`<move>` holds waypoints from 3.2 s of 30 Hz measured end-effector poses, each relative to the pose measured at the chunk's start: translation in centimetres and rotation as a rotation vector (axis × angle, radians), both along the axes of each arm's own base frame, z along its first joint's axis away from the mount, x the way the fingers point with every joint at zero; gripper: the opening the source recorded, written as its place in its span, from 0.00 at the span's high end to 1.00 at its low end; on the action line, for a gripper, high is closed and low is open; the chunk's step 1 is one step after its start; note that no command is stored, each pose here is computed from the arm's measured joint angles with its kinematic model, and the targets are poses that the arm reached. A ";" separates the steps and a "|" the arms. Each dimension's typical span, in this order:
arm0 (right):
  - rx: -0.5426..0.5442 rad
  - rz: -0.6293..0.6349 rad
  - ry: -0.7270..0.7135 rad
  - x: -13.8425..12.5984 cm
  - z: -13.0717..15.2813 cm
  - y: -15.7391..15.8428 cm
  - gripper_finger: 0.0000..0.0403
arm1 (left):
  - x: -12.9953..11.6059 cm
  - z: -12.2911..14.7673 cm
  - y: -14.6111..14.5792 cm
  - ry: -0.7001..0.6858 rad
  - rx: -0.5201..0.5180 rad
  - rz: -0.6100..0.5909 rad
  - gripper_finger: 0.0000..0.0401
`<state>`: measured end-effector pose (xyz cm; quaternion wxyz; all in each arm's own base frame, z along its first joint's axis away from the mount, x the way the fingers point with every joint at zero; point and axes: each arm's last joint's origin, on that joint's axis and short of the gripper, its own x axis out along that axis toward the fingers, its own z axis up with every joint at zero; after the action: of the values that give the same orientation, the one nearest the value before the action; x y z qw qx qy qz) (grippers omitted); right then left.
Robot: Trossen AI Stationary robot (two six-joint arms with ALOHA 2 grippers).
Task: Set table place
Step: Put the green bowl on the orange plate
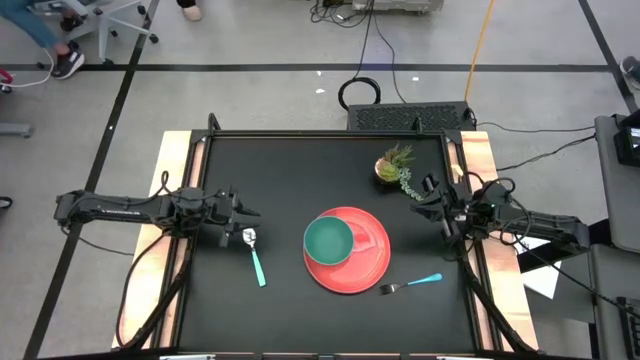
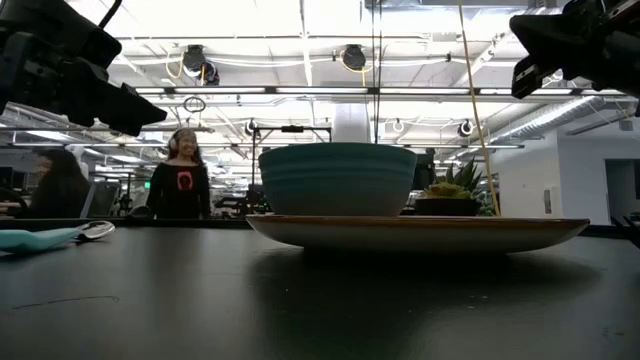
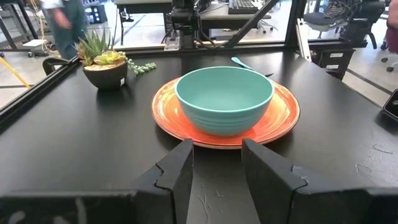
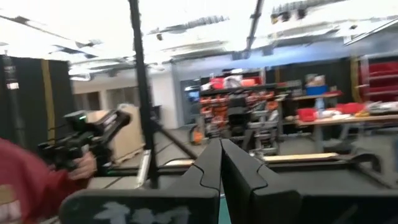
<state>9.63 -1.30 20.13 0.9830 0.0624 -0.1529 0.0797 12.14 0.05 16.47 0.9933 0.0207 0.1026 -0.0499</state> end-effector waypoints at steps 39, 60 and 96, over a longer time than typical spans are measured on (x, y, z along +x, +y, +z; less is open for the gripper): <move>0.090 -0.100 0.149 4.5 -0.2 -1.3 0.76 | 0.0 0.0 0.1 0.004 0.020 0.023 0.64; 0.044 -0.075 0.409 11.4 4.1 -1.2 0.66 | 0.0 -0.1 0.1 0.010 -0.003 0.029 0.64; 0.008 -0.021 0.733 18.7 5.7 -0.8 0.66 | 0.0 -0.1 0.1 0.020 -0.002 0.028 0.64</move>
<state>28.29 -2.13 25.83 0.9730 0.0892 0.2088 0.0414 12.11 0.13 16.33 0.9928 0.0179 0.1127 -0.0362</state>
